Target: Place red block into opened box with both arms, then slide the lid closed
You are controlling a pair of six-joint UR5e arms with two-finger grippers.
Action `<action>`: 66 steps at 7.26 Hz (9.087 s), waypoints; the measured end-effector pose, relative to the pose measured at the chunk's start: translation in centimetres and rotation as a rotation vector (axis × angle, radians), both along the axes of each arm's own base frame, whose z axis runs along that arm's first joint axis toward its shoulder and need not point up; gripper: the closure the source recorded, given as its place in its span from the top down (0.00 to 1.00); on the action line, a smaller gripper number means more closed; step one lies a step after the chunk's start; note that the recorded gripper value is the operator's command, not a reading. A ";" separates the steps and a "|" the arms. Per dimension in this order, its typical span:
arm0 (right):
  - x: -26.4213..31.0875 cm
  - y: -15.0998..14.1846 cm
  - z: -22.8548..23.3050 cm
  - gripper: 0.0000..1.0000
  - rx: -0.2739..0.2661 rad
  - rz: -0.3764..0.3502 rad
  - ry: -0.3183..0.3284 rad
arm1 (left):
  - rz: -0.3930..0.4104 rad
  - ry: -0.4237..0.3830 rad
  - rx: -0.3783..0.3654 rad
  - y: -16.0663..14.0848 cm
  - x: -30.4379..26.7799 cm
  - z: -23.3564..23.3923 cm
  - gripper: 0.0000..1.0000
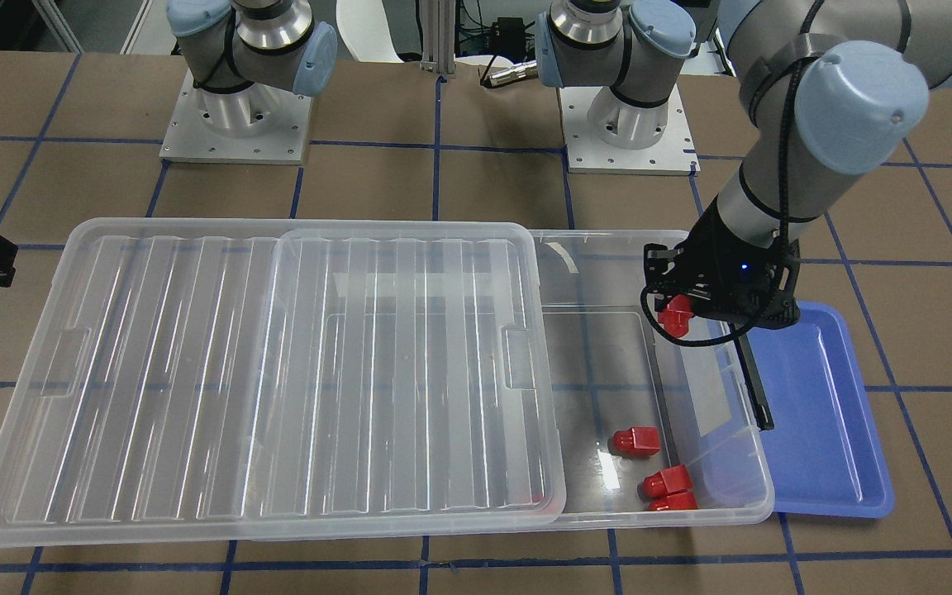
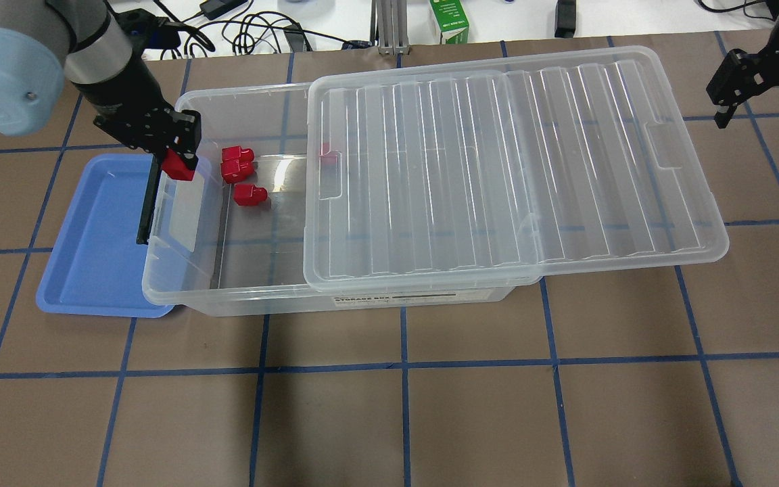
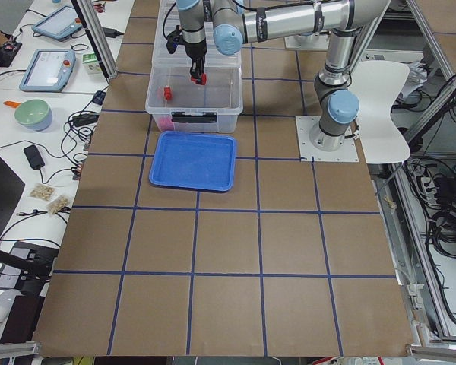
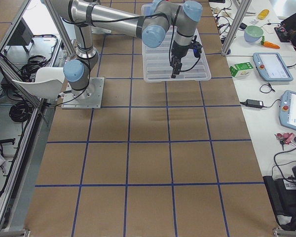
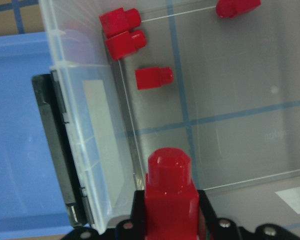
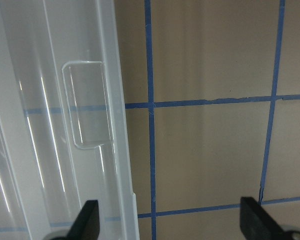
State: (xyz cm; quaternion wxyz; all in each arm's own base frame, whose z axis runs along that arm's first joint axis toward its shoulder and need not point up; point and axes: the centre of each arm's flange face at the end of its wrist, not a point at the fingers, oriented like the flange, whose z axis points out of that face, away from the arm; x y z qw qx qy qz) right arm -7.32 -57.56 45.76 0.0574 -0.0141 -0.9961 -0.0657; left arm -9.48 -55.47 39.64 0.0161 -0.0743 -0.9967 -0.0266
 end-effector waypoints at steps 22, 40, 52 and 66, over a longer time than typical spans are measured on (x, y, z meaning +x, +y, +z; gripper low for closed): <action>-4.7 0.1 -3.3 1.00 0.056 0.040 -0.046 | 0.124 -0.014 -0.004 1.4 -2.0 -2.9 1.00; 0.0 -0.7 -11.0 1.00 0.081 -0.040 -0.040 | 0.109 -0.070 -0.108 4.4 -2.9 11.0 1.00; 14.8 -0.4 -11.5 1.00 0.080 -0.144 -0.061 | 0.105 -0.069 -0.103 4.6 -3.1 10.9 1.00; 18.2 6.7 2.1 1.00 -0.140 -0.120 -0.096 | 0.105 -0.070 -0.111 4.8 -3.1 11.3 1.00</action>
